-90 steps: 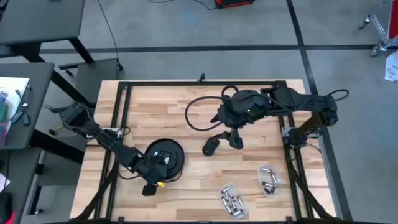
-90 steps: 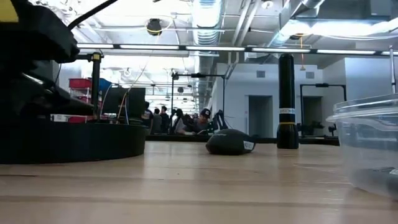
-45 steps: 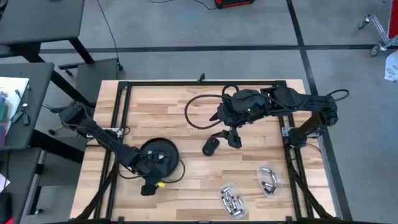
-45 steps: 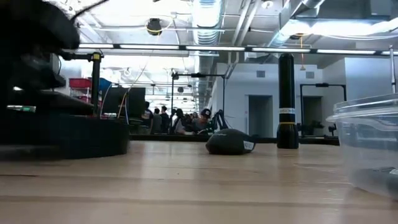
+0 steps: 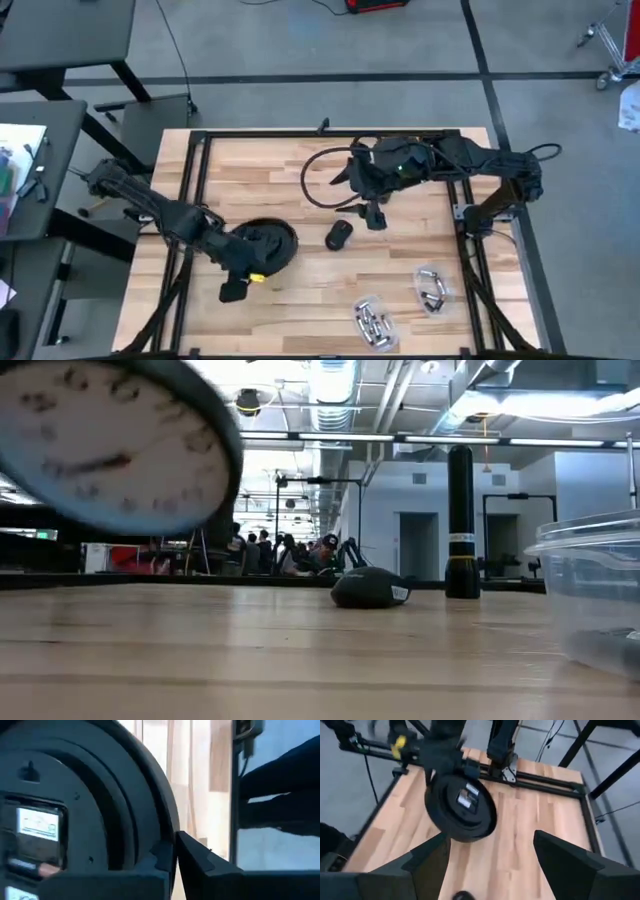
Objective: Insert battery
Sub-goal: Adjust the white wall clock
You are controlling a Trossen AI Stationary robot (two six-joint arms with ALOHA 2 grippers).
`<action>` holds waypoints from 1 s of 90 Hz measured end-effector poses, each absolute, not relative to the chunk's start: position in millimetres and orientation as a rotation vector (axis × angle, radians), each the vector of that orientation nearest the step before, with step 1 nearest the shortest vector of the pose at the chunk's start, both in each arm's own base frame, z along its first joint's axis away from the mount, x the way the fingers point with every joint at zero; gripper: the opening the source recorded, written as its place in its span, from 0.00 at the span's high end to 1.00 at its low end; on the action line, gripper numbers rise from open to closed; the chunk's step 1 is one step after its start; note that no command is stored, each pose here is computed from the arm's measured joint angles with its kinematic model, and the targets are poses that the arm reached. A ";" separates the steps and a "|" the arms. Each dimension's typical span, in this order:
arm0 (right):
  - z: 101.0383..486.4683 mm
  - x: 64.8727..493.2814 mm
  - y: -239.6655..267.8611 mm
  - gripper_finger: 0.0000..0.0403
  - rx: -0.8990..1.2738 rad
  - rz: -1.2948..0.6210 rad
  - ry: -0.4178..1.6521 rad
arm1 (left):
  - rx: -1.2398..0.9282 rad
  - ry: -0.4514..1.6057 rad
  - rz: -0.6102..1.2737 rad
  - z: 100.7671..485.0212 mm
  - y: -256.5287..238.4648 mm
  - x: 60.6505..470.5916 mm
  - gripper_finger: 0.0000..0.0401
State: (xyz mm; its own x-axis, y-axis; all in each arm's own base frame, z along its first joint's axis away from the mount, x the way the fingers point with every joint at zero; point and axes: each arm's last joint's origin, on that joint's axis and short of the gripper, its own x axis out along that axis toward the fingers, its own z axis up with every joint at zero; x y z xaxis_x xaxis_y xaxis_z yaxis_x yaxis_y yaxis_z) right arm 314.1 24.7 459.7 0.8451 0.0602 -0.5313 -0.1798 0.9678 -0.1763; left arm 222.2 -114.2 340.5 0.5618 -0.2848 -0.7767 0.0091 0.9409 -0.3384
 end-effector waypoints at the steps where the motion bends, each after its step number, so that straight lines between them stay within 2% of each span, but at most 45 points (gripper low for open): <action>1: 459.7 314.1 24.3 0.32 -0.228 0.128 0.551 | -0.315 0.956 -0.176 344.0 -112.8 221.5 1.00; 21: 446.9 329.2 22.5 0.31 -0.322 0.152 0.588 | -0.367 0.818 -0.209 403.3 -82.5 207.5 1.00; 35: 415.0 370.5 31.0 0.31 -0.480 0.215 0.611 | -0.391 0.773 -0.246 431.2 -65.1 194.7 1.00; 41: 409.1 387.2 35.7 0.31 -0.539 0.192 0.554 | -0.398 0.760 -0.260 440.1 -58.8 189.5 1.00; 63: 411.1 418.8 37.7 0.31 -0.585 0.104 0.339 | -0.374 0.770 -0.273 445.9 -47.4 180.0 1.00; 90: 389.9 427.5 46.1 0.31 -0.534 0.142 0.423 | -0.306 0.775 -0.291 444.8 -45.0 178.6 1.00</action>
State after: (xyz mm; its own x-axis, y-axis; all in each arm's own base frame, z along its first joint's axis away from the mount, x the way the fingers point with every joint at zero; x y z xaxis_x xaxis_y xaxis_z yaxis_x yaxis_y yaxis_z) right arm 427.5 46.1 389.9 0.9045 0.0228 -0.4259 -0.2393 0.8536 -0.4627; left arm 178.6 -45.0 444.8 0.6788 -0.3658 -0.6368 0.1433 0.9164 -0.3737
